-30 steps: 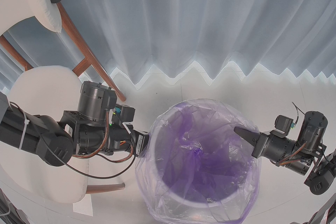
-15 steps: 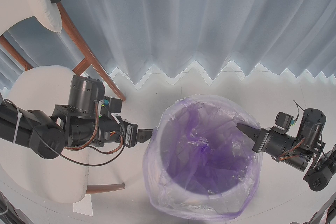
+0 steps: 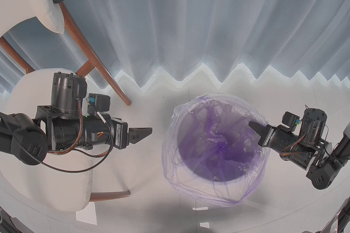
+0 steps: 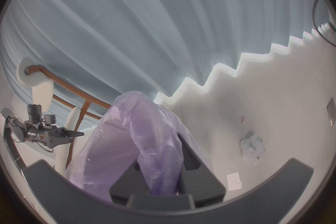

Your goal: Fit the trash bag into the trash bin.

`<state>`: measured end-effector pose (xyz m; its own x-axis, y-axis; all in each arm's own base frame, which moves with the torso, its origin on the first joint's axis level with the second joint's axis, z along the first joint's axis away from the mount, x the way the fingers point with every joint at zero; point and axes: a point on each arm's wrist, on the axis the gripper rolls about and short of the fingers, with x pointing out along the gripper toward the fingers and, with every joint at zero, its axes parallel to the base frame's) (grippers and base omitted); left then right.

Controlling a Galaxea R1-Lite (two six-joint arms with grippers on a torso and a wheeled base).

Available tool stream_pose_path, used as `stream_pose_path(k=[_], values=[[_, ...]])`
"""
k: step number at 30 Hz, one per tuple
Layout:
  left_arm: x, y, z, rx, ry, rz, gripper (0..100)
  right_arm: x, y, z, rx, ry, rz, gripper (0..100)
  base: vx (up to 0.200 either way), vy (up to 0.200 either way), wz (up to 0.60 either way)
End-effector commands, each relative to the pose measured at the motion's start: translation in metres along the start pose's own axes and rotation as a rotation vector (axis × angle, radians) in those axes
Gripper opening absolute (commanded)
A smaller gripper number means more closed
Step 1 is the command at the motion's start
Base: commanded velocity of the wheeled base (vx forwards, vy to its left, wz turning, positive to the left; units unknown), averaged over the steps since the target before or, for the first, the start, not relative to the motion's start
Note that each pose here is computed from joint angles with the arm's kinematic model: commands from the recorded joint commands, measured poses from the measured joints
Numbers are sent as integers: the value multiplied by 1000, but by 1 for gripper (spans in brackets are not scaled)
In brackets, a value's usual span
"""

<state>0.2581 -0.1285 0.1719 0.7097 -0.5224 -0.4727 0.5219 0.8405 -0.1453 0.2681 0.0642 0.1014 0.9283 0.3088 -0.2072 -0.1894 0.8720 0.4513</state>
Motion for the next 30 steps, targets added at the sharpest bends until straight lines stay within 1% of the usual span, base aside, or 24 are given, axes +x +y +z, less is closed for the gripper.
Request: stream_pose_path(k=[1,4,5,7,8,10,15,21,29,30], values=[[-6,-28,-4,13,7,-116,100,18,-8,-8,4,9,-56,0,0,0,0],[-4,-49,-10,-51,41,-176,100,20,-8,-8,4,2,-56,0,0,0,0],[-4,-58,-14,-92,64,-196,100,21,-8,-8,2,-7,-57,0,0,0,0],[-2,-67,-25,-165,118,-204,100,25,-8,-7,1,-18,-61,0,0,0,0],[0,-69,-30,-183,138,-199,100,25,-8,-7,1,-20,-66,0,0,0,0],[5,-69,-35,-186,162,-184,100,27,-8,-6,1,-25,-68,0,0,0,0],[11,-68,-39,-188,176,-143,100,28,-9,-4,3,-34,-70,0,0,0,0],[16,-71,-41,-181,189,-146,100,30,-8,-1,2,-51,-69,0,0,0,0],[28,-68,-44,-188,214,-127,100,32,-6,3,1,-69,-65,0,0,0,0],[29,-68,-45,-185,219,-127,0,32,-6,3,1,-71,-64,0,0,0,0]])
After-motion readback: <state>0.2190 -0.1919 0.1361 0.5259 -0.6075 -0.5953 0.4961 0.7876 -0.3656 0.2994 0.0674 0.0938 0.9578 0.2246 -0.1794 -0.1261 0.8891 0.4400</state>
